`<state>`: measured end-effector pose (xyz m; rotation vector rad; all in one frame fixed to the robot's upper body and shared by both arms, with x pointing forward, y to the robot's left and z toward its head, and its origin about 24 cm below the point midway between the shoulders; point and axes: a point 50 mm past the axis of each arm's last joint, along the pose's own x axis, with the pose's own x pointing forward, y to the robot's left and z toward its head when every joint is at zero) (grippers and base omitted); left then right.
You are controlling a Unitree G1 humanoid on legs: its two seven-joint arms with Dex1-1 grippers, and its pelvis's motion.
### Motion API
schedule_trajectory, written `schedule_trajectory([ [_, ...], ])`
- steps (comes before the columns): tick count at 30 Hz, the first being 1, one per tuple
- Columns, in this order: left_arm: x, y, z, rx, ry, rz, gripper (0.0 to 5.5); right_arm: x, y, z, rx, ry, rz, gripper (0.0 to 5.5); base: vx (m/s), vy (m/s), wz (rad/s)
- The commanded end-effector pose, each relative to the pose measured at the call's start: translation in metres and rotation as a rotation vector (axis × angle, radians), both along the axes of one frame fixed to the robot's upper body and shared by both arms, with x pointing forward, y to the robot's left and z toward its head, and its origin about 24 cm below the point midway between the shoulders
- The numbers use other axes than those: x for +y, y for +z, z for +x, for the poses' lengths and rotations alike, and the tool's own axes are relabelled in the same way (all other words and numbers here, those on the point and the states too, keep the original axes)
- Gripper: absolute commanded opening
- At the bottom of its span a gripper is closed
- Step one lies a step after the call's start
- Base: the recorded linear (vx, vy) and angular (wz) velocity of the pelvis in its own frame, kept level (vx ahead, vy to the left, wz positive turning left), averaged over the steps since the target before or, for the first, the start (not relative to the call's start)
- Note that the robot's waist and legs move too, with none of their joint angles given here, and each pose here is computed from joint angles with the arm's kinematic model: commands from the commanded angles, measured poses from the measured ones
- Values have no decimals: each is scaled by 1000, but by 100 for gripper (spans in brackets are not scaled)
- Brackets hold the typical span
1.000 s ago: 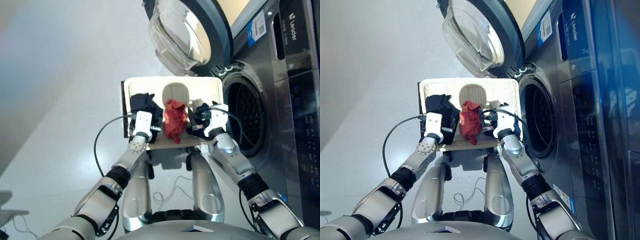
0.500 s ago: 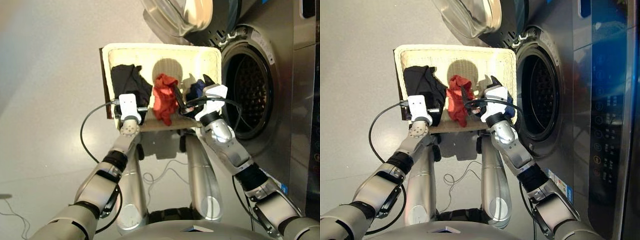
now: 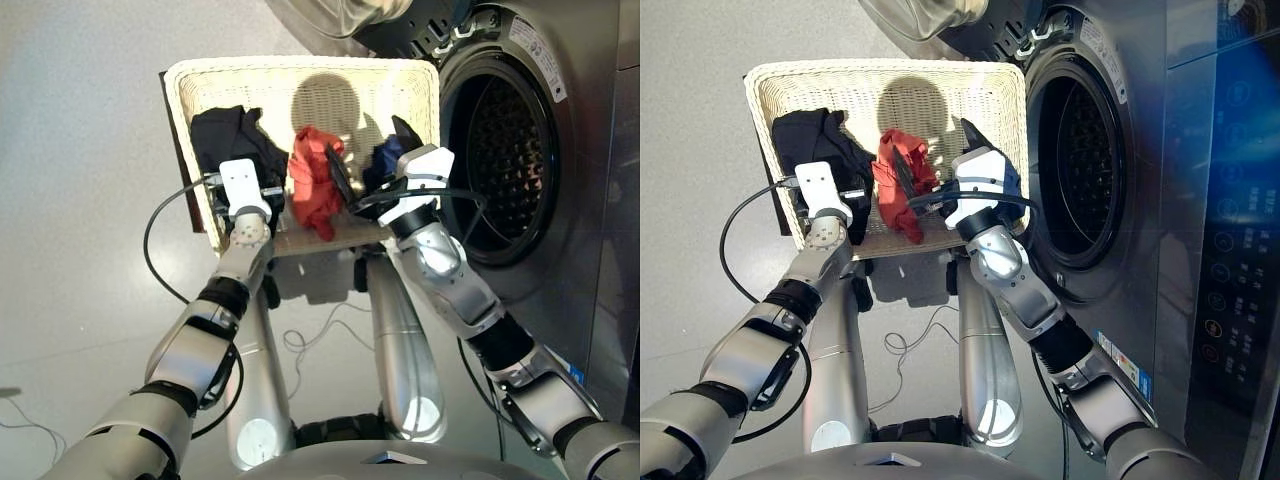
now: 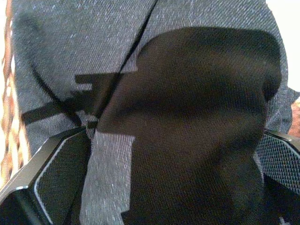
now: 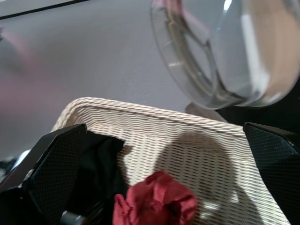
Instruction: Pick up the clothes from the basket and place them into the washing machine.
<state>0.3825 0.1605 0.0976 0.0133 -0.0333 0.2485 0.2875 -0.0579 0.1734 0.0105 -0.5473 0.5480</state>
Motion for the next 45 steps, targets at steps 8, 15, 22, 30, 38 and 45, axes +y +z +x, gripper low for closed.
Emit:
schedule_trajectory([
  [8, 22, 28, 18, -13, 50, 49, 550, 7, 32, -34, -164, 197, 111, 550, 0, 0, 0],
  [15, 25, 23, 19, 36, 52, 67, 550, 5, 33, -34, -152, 216, 128, 550, 0, 0, 0],
  [22, 29, 17, 19, 71, 44, 83, 0, 4, 30, -34, -125, 235, 142, 550, 0, 0, 0],
  [30, 20, -2, 12, 109, 18, 41, 0, 2, 27, -30, -114, 197, 133, 550, 0, 0, 0],
  [38, -2, -18, -6, 45, -90, -22, 0, -16, 10, -18, -55, 72, 109, 550, 55, 27, -44],
  [45, -4, 5, -50, -222, -252, -32, 0, -58, -31, 6, 73, -215, 5, 550, 52, 10, 41],
])
